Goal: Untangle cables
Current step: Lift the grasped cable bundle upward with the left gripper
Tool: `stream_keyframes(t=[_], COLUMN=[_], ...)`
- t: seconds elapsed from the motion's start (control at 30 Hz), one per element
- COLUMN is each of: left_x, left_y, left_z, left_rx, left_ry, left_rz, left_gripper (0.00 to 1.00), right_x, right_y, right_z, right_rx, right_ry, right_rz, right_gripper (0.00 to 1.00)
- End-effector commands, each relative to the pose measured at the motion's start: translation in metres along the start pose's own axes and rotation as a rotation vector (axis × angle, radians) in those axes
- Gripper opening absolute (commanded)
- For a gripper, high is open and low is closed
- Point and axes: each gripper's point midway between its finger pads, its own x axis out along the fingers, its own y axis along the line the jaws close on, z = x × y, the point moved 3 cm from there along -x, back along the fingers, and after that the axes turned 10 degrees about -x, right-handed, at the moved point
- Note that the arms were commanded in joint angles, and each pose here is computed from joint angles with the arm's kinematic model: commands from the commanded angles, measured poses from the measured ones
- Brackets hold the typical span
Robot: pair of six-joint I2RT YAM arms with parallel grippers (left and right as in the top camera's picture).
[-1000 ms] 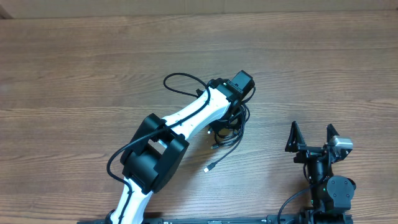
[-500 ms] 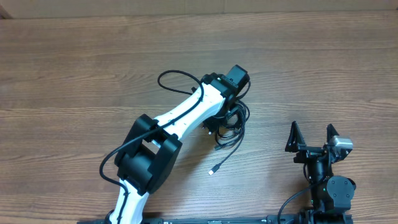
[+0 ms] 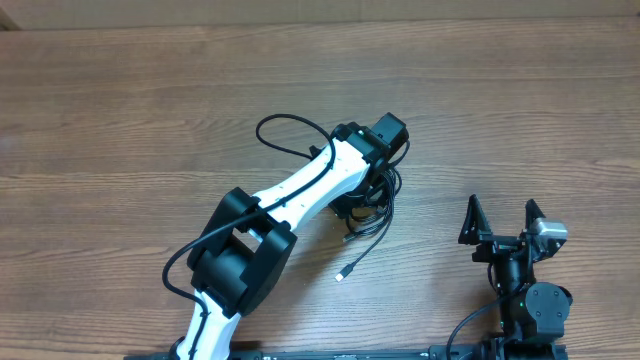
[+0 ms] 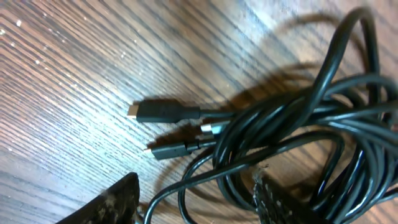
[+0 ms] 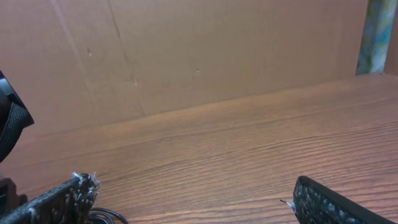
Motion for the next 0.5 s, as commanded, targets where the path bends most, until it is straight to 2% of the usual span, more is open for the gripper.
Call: stream_keyframes(t=[0.0,0.2,0.33,0.43,0.47], left_x=[-0.014,0.006,0.006,0.007,0.01], left_y=[-0.006,-0.003,-0.016,-0.017,-0.016], left_z=[0.003,0.002,0.0,-0.003,-0.003], left_rx=[-0.036,-0.028,0.045,0.077,0.077], left_ry=[-0.046,-0.059,-0.047,-0.052,-0.053], left_rz=[-0.049,0.0,-0.058,-0.059,-0.052], left_gripper=[0.59,0.57,0.57,0.6,0.67], right_x=[0.0,0.0,0.0,0.0,0.0], right_y=[-0.002,-0.002,-0.002,-0.002,-0.002], right_z=[-0.003,-0.002,-0.003,-0.003,-0.003], right_rx=[0.003,0.003,0.003,0.003,0.003], right_ry=[0.0,-0.001,0.0,0.0,0.0], right_rz=[-0.014,-0.014,-0.014,-0.014,-0.014], right_gripper=[1.0,1.0,1.0,1.0,1.0])
